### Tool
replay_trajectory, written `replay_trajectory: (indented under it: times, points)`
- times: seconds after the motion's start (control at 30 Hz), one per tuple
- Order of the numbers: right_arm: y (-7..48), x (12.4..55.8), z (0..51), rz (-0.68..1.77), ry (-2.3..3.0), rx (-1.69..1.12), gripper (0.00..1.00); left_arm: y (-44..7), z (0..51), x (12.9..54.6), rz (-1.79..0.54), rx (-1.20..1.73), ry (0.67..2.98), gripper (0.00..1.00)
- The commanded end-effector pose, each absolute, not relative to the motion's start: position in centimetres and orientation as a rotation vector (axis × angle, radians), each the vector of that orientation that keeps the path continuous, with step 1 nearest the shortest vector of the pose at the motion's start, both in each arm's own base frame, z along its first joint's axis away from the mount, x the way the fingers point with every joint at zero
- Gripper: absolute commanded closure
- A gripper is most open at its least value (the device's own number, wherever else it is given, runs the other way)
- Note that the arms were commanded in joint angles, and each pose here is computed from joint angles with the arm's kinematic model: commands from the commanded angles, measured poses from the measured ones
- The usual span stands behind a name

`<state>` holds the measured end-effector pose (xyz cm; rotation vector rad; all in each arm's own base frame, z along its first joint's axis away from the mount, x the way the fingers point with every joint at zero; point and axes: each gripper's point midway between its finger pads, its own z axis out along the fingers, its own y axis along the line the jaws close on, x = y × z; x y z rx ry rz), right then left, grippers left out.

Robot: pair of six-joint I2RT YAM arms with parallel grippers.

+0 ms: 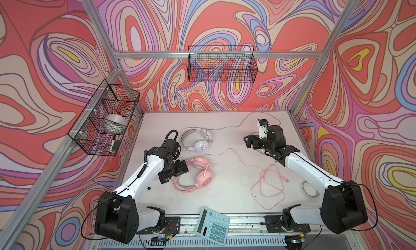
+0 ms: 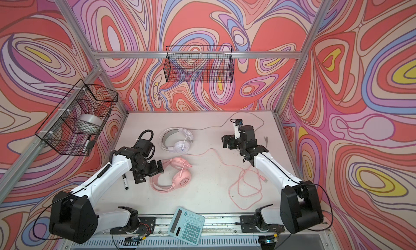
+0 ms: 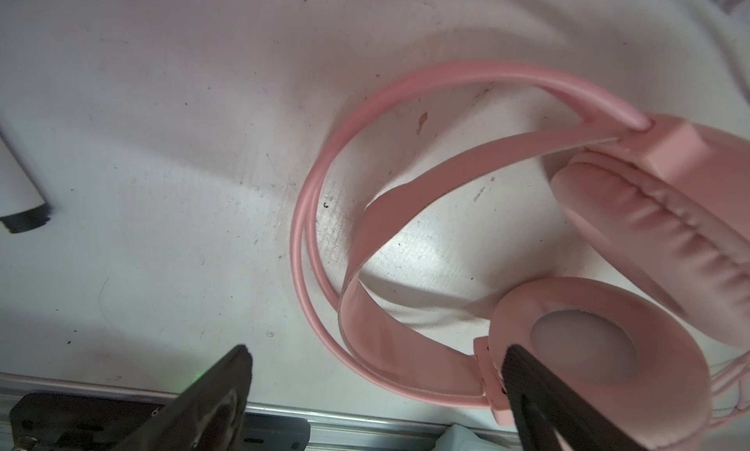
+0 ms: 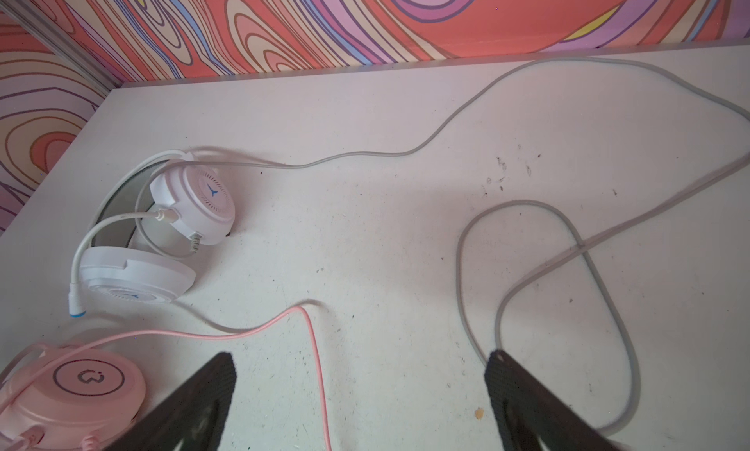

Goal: Wrap the headphones
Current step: 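Lower the left gripper onto the pink headset while the right gripper approaches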

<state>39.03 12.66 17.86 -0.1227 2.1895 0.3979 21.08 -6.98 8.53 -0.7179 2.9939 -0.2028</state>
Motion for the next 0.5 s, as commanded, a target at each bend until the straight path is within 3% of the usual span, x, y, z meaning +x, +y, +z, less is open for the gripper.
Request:
replay_trajectory:
  times: [0.0, 0.3, 0.47]
  points:
    - [12.8, 38.7, 17.8, 0.403, 2.176, -0.091, 0.02, -6.3, 7.0, 20.1, -0.143, -0.861, 2.982, 0.00]
    - [13.3, 38.6, 17.5, 0.422, 2.179, -0.091, 0.02, -6.3, 4.7, 20.0, -0.114, -0.906, 2.991, 0.00]
    - [13.3, 38.4, 17.1, 0.422, 2.184, -0.081, 0.02, -6.7, 3.2, 20.1, -0.148, -0.943, 2.986, 0.08]
